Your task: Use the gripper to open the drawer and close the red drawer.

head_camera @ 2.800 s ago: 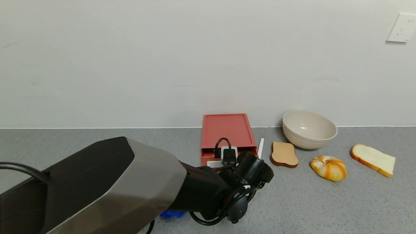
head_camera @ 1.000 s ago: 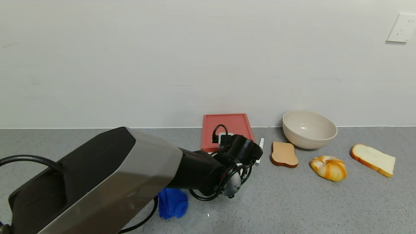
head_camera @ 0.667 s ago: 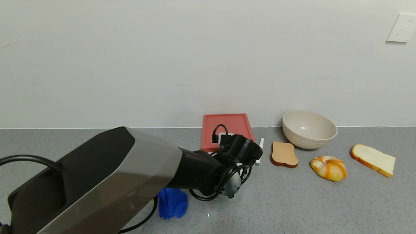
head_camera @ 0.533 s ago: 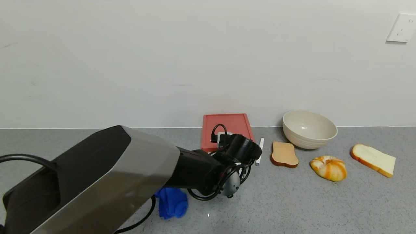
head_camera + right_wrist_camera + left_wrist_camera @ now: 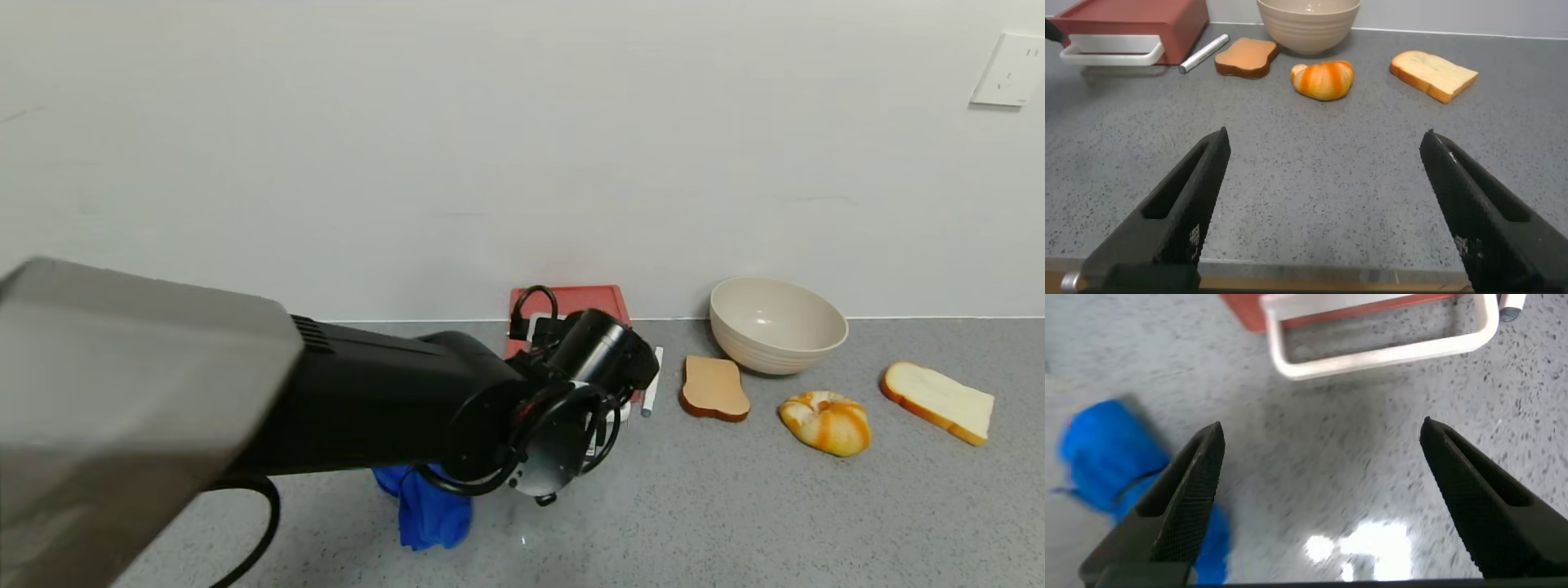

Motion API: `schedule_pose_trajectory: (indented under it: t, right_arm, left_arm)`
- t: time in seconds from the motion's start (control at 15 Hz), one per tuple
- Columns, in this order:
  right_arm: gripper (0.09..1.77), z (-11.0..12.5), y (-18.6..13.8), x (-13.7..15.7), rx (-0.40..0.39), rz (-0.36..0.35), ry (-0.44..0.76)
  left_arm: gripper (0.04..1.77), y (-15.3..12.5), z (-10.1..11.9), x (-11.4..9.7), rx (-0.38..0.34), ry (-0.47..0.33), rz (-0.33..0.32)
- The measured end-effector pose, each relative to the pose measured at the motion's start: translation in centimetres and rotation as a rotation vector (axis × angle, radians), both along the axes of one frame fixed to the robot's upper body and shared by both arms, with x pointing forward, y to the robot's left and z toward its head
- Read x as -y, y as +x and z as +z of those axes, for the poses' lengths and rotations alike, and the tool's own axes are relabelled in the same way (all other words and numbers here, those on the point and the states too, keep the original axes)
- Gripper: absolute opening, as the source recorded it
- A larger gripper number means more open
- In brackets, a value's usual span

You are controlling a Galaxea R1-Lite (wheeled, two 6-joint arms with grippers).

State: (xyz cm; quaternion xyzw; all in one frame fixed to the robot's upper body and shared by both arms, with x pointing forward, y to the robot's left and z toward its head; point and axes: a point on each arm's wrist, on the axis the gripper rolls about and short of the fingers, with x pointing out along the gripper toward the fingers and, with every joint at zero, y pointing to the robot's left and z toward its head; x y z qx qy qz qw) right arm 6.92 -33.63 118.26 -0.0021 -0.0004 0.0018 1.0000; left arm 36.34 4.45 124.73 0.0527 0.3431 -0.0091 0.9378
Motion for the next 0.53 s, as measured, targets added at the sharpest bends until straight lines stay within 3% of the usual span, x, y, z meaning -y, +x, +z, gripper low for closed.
schedule_pose_trajectory:
  t: [0.2,0.53]
  right_arm:
    - [1.71,0.0,0.0,0.0,0.001,0.001,0.000]
    - [1.71,0.0,0.0,0.0,0.000,0.000,0.000]
  left_arm:
    - [1.72,-2.0,4.0,-2.4,0.035,-0.012,-0.034]
    - [1.72,-6.5,9.4,-8.1,0.077,-0.066,-0.156]
